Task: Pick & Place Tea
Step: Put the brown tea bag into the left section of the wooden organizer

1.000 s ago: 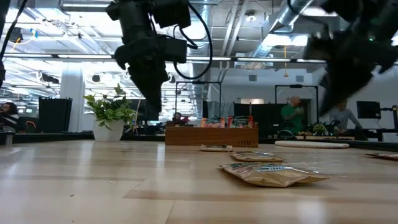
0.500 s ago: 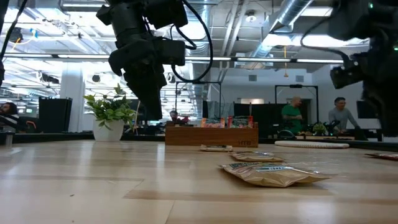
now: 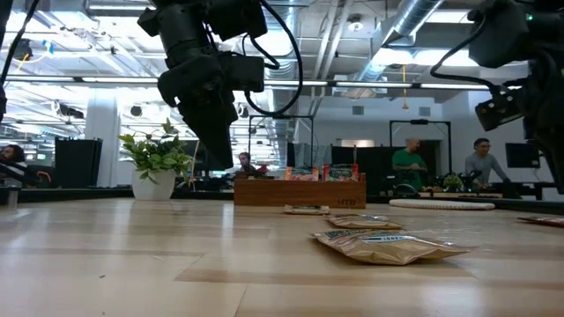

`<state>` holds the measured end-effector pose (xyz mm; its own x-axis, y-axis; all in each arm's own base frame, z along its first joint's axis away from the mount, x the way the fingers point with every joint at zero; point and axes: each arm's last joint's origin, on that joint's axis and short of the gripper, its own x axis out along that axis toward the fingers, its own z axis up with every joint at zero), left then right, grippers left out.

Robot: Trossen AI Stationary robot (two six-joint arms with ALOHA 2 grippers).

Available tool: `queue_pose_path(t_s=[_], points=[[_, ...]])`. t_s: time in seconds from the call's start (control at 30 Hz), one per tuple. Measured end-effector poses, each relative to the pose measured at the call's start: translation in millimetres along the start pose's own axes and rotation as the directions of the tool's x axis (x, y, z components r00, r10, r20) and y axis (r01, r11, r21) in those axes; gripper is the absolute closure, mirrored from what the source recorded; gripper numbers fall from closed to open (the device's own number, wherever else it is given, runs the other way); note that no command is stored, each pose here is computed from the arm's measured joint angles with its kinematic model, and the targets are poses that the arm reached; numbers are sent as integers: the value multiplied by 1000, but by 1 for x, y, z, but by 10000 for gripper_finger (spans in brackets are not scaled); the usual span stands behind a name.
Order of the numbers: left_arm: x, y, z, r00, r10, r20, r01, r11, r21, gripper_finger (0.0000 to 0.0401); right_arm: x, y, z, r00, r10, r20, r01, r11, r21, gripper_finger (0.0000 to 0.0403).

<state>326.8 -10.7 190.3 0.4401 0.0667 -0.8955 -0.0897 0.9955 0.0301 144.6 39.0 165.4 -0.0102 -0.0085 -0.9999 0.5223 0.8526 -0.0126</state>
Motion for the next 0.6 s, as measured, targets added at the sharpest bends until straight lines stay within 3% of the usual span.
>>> queue_pose_path(t_s=[0.6], points=[[0,-4,0,1000,-6,0,6,1000,9,401,5,-9,15,1000,-9,-13,9,999,32,290]])
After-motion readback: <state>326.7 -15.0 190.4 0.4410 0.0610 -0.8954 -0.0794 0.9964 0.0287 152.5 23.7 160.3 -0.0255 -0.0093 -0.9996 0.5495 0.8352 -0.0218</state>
